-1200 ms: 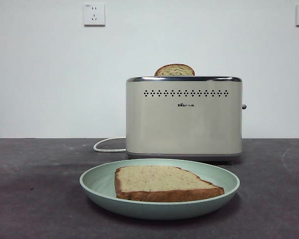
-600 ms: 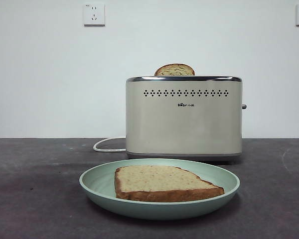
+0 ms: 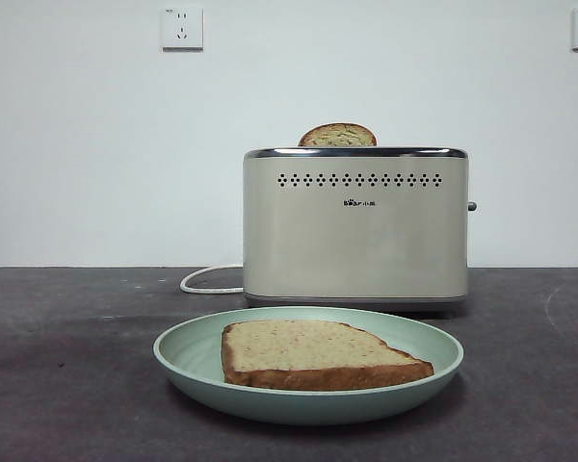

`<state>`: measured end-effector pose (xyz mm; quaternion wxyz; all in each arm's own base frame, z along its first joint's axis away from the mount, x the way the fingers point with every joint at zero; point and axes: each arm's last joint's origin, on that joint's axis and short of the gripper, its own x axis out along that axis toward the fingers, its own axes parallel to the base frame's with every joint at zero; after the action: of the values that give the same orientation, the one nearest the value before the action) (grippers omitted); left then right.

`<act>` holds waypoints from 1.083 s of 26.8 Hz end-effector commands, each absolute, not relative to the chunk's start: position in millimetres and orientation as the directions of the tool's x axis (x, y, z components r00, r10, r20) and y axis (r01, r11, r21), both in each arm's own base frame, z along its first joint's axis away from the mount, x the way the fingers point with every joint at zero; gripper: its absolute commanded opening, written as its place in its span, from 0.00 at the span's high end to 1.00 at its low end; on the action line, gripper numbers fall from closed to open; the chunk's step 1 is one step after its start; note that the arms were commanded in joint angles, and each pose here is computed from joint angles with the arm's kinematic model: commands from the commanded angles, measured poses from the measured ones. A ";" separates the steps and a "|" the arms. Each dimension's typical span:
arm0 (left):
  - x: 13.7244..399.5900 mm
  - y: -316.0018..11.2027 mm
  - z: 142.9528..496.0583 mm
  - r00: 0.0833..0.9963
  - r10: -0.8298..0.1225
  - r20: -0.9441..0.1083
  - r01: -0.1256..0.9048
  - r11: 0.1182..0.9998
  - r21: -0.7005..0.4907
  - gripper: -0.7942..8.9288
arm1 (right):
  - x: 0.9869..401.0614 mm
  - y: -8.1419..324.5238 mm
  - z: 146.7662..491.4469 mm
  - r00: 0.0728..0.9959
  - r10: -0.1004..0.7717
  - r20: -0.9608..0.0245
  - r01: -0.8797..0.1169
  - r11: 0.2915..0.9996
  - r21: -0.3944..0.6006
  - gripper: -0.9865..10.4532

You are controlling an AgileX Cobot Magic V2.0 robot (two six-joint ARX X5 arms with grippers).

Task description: Take the bread from the toaster,put the bread on the plate,put the plate on the table

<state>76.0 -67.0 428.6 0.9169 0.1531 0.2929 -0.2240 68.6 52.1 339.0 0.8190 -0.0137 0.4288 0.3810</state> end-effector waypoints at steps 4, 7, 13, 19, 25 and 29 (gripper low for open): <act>91.2 -69.7 459.3 0.875 -0.411 -0.257 0.457 0.876 0.157 0.92 | 68.6 52.2 339.2 0.349 0.614 -0.708 -0.642 0.707 0.297 0.91; 104.3 -67.0 460.7 0.827 -0.556 0.082 0.521 0.813 0.258 0.92 | 68.6 52.2 339.2 0.349 0.614 -0.708 -0.642 0.707 0.297 0.91; 119.3 -50.1 384.3 0.844 -0.489 0.219 0.423 0.859 0.289 0.92 | 68.6 52.2 339.2 0.349 0.614 -0.708 -0.642 0.707 0.297 0.91; 119.2 -30.4 293.1 0.928 -0.359 0.103 0.321 0.908 0.270 0.92 | 68.6 52.2 339.2 0.349 0.614 -0.708 -0.642 0.707 0.297 0.91; 110.1 -13.1 228.4 0.973 -0.226 0.036 0.216 0.958 0.187 0.92 | 68.6 52.2 339.2 0.349 0.614 -0.708 -0.642 0.707 0.297 0.91; 105.4 -6.5 198.3 0.987 -0.158 0.018 0.153 0.977 0.147 0.92 | 68.6 52.2 339.2 0.349 0.614 -0.708 -0.642 0.707 0.297 0.91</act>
<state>105.4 -7.3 204.3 0.9927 0.0865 -0.0193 -0.0823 68.6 52.1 339.1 0.8193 -0.0137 0.4284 0.3809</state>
